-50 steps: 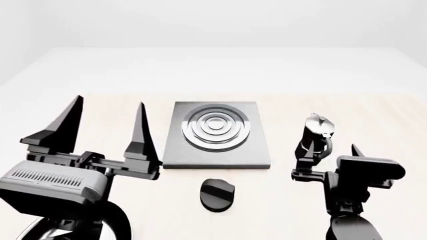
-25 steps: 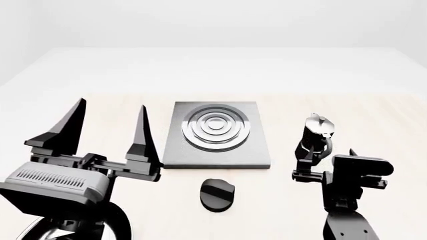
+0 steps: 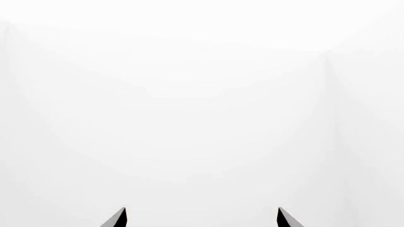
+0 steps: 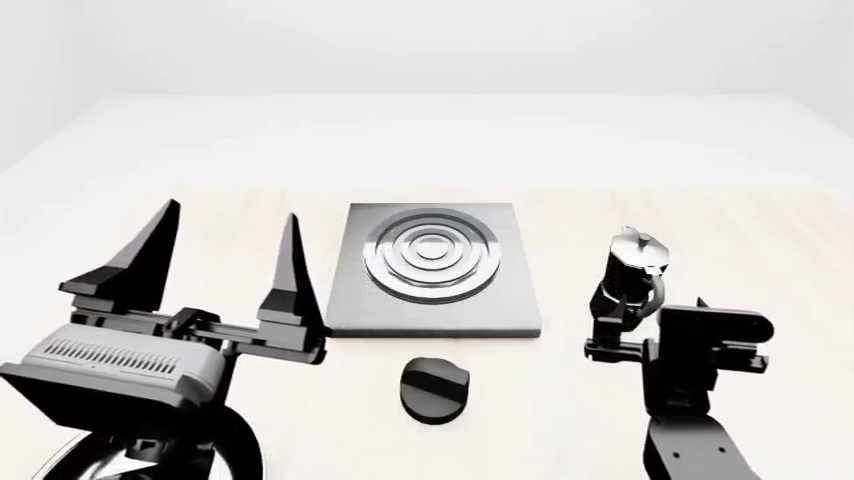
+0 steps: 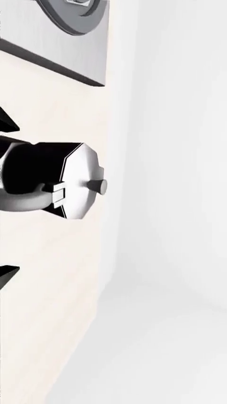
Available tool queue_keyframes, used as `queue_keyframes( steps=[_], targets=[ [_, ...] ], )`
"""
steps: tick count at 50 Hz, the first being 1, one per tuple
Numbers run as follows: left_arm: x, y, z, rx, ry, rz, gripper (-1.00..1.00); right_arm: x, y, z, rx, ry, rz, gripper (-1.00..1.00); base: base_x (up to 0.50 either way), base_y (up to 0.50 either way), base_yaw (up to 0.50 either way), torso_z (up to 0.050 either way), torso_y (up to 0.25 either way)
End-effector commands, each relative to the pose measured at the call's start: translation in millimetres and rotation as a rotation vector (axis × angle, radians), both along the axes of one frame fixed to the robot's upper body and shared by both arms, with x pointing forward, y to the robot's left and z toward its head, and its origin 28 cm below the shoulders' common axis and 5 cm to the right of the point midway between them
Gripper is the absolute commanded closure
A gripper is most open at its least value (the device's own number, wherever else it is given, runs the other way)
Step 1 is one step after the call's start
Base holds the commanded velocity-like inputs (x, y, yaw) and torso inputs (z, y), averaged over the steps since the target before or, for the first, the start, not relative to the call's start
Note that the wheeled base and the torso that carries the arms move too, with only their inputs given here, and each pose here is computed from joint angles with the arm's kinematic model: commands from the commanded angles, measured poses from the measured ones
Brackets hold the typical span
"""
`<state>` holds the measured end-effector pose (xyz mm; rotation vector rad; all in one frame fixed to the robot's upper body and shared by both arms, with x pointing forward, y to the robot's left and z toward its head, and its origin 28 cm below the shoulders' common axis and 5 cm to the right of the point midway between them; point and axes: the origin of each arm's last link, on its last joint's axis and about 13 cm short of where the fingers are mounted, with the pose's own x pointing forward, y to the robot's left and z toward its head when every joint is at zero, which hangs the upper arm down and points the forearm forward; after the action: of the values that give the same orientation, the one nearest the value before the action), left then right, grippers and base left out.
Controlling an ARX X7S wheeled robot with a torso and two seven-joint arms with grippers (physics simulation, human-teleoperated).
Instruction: Turn on the stove and put the moka pot on it.
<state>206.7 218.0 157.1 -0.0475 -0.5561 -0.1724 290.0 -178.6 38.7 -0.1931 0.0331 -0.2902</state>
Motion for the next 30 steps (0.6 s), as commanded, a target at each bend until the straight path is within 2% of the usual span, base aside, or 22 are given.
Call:
queue_keyframes(
  steps=[1, 3, 6, 30],
  targets=[
    [1.4, -0.8, -1.3, -0.003, 0.003, -0.004, -1.00, 7.1, -2.1, -4.4, -0.008, 0.021, -0.016, -1.00, 0.00, 0.00, 0.00, 0.000, 0.000],
    [1.7, -1.6, -1.5, -0.005, 0.004, -0.006, -1.00, 9.0, -2.6, -15.6, -0.005, 0.030, -0.021, -1.00, 0.00, 0.00, 0.00, 0.000, 0.000],
    [1.5, -2.2, -1.1, -0.001, 0.004, -0.009, -1.00, 11.4, -3.6, -7.4, -0.002, 0.033, -0.027, -1.00, 0.00, 0.00, 0.00, 0.000, 0.000],
    [5.2, -4.0, -2.3, -0.005, 0.012, -0.019, -1.00, 25.6, -6.5, -14.8, -0.021, 0.068, -0.042, -1.00, 0.00, 0.00, 0.00, 0.000, 0.000]
  ],
)
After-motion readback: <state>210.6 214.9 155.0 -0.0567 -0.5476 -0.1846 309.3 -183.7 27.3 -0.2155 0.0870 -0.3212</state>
